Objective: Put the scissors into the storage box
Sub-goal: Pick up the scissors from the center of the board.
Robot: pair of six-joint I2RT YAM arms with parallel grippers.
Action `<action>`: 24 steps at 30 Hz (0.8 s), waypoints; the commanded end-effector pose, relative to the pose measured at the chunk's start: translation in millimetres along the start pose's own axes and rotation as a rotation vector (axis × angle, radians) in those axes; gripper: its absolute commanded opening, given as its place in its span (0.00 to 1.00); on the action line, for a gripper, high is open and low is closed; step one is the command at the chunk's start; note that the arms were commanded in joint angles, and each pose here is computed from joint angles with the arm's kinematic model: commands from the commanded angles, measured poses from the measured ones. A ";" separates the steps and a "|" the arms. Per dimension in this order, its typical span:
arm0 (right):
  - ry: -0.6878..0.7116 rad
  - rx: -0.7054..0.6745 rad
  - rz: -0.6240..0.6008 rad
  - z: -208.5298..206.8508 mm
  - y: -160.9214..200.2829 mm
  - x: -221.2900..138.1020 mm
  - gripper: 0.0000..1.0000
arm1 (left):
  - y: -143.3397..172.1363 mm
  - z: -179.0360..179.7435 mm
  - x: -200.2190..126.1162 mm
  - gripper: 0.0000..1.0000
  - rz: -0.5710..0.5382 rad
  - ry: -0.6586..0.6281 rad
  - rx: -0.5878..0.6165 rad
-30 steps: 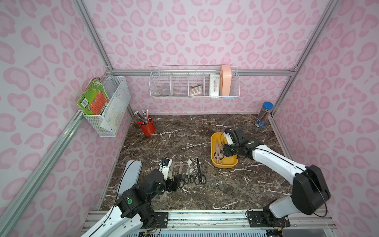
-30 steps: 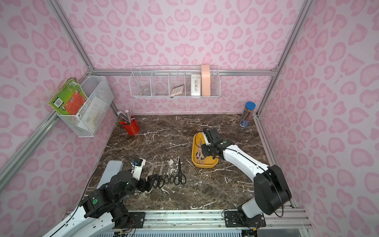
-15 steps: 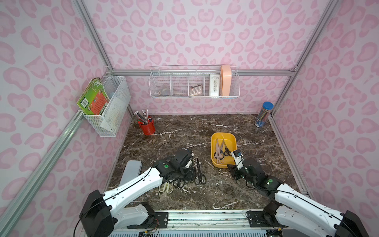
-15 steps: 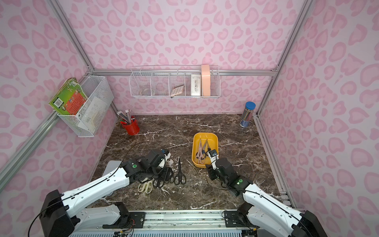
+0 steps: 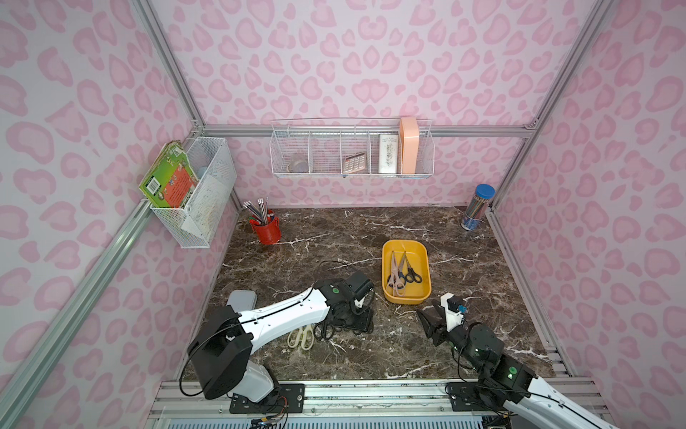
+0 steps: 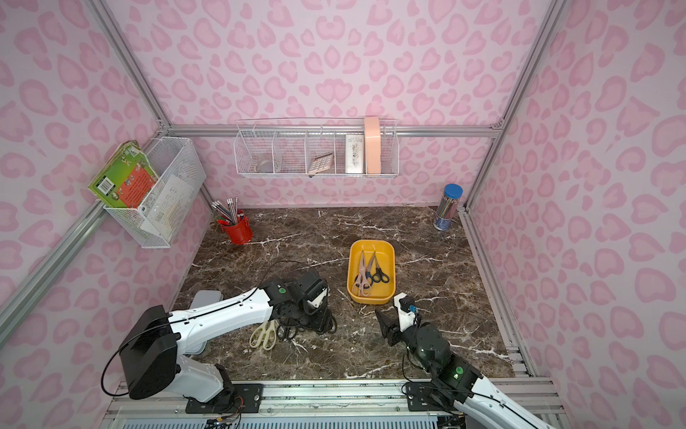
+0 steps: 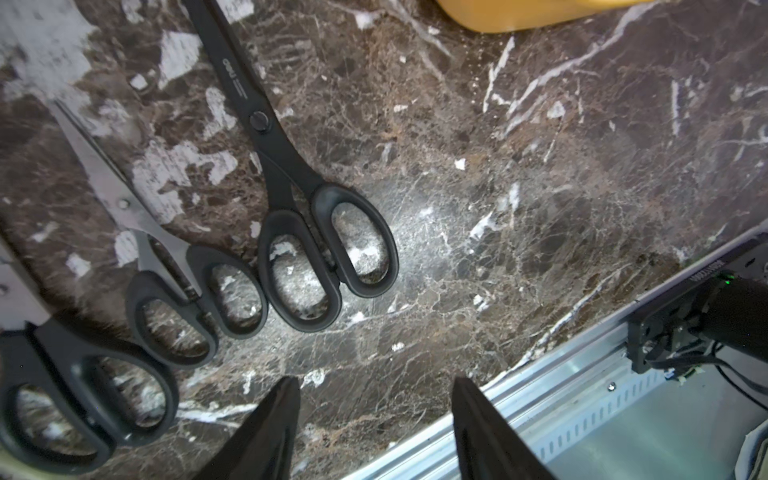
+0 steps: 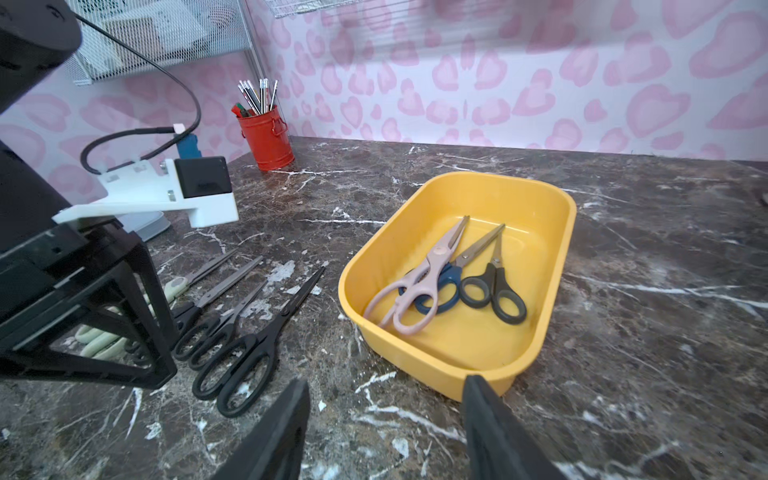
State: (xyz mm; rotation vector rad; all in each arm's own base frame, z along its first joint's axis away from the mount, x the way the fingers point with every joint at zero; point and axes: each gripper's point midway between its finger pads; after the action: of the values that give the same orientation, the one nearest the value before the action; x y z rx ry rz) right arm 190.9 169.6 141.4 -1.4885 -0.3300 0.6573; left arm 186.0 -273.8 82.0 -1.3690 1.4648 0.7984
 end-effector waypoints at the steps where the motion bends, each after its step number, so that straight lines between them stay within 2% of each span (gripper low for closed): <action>1: -0.033 -0.013 -0.047 6.3 -10.5 -0.5 0.61 | -2.5 -2.4 2.4 0.64 0.017 -0.011 -0.020; 13: -0.055 -0.020 -0.055 10.2 -10.5 -0.9 0.60 | -1.8 4.7 24.1 0.56 0.062 -0.064 -0.076; 24: -0.077 -0.026 -0.054 14.0 -9.9 -1.0 0.60 | -6.3 8.6 49.2 0.51 0.102 -0.111 -0.062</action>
State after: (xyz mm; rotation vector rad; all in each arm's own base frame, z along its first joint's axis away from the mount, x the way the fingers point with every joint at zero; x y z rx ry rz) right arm 184.6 179.0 147.7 -1.4829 -0.4137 0.6772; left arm 195.2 -284.7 37.6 -1.3036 1.4480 0.9700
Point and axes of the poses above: each gripper's point midway between its finger pads, its own x axis out along the fingers, its own z axis along the line the jaws close on, y = z × x, and after that the axes turned 4 degrees about -x, right-handed
